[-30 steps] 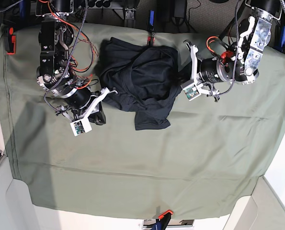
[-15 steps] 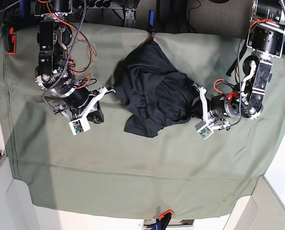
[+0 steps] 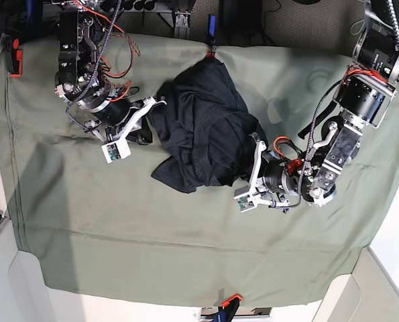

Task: Fold the T-shirt properly
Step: 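Grasp the bundle sides with both grippers and push them inward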

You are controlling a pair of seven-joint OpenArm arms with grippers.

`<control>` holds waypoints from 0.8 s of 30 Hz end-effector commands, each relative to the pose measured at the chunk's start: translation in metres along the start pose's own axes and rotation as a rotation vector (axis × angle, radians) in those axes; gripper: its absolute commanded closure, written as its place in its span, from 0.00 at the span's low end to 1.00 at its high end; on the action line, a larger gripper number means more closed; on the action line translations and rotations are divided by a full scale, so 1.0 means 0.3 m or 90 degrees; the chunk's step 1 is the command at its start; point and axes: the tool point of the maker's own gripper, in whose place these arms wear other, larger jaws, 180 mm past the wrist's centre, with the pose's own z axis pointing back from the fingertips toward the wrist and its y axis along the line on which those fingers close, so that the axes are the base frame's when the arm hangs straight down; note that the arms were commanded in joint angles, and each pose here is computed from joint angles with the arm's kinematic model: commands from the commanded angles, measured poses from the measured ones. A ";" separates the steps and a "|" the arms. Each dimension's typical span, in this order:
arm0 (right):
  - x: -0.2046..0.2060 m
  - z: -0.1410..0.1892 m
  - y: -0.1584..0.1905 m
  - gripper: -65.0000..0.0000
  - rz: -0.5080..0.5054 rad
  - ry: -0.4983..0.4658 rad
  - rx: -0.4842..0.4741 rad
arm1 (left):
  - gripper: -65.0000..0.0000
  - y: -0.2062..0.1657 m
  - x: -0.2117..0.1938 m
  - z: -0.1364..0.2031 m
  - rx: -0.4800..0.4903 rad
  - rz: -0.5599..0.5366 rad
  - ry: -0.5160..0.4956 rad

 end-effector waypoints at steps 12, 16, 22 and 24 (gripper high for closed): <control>-0.017 -0.030 0.262 1.00 0.067 0.003 0.133 | 0.99 0.064 -0.027 0.335 0.027 -0.061 0.004; -0.014 -0.033 0.256 1.00 0.069 0.004 0.126 | 0.99 -0.053 -0.087 0.353 -0.006 -0.089 0.021; 0.038 -0.019 0.120 1.00 0.031 -0.024 0.058 | 0.99 -0.235 -0.181 0.292 -0.080 -0.050 0.030; 0.056 -0.008 0.063 1.00 0.018 -0.035 0.033 | 0.99 -0.277 -0.181 0.265 -0.090 -0.035 0.013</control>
